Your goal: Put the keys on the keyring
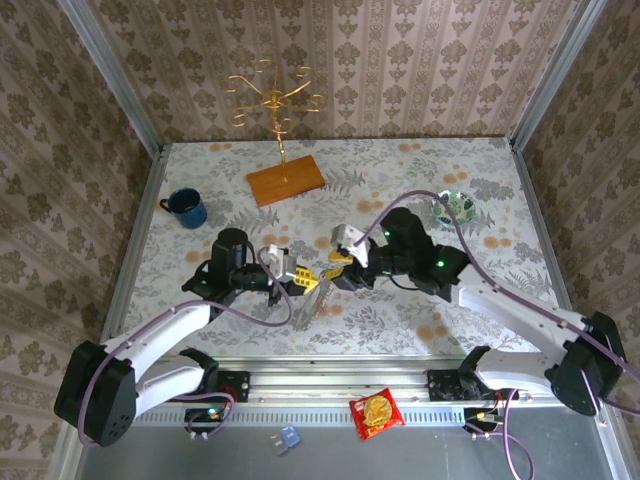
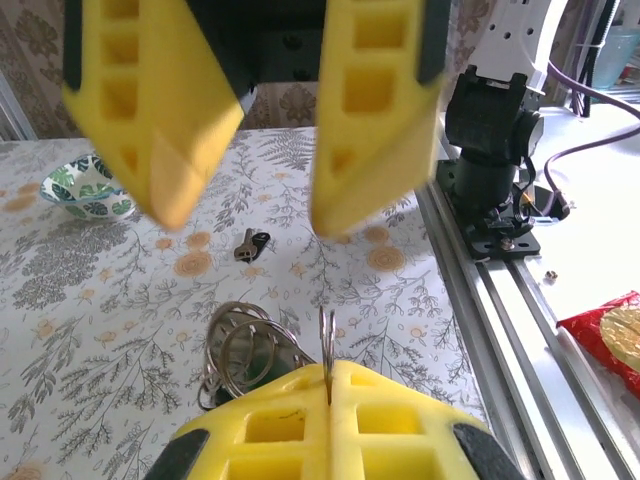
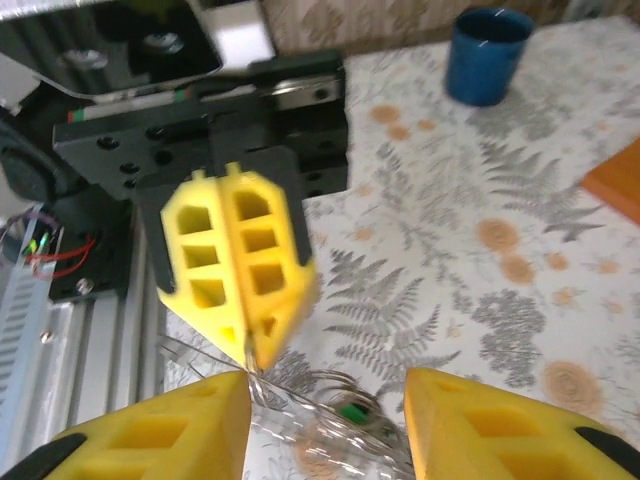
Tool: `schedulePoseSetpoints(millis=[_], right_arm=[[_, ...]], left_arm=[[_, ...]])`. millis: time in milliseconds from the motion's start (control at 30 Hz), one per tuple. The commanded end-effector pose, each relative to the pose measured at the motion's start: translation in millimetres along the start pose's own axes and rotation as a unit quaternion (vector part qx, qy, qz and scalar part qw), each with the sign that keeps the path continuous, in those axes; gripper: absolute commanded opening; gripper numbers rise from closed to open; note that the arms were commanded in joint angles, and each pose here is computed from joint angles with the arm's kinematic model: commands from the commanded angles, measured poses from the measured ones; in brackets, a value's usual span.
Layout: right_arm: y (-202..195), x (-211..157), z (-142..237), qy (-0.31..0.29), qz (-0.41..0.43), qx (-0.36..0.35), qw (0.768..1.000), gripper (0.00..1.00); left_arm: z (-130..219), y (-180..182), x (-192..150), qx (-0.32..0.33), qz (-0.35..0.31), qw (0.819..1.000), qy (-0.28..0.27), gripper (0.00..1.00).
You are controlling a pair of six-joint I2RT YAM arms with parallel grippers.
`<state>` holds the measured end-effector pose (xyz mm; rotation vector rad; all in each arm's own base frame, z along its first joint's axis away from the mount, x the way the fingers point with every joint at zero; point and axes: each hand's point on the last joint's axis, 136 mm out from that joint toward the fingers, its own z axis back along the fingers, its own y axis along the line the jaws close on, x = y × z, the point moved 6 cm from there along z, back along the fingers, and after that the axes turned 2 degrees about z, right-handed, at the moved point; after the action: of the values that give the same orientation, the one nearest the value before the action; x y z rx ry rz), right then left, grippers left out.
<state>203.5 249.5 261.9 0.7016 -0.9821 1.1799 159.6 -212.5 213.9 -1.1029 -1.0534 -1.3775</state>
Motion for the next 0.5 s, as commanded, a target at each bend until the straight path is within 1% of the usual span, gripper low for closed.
schedulePoseSetpoints(millis=[0,133,367,467], right_arm=[[12,2,7,-0.059,0.026,0.017,0.998,0.45],[11,-10,4,-0.086,0.028,-0.012,0.996,0.40],[19,-21,-16,-0.082,0.005,-0.001,0.997,0.39],[19,-22,-22,-0.086,0.005,-0.007,0.996,0.35]], left_arm=[[1,-2,10,0.001,-0.022,0.999,-0.030,0.00],[0,-4,9,-0.002,-0.022,0.999,-0.035,0.00],[-2,-4,7,-0.003,-0.019,0.999,-0.041,0.00],[-2,-4,7,-0.007,-0.018,0.999,-0.043,0.00]])
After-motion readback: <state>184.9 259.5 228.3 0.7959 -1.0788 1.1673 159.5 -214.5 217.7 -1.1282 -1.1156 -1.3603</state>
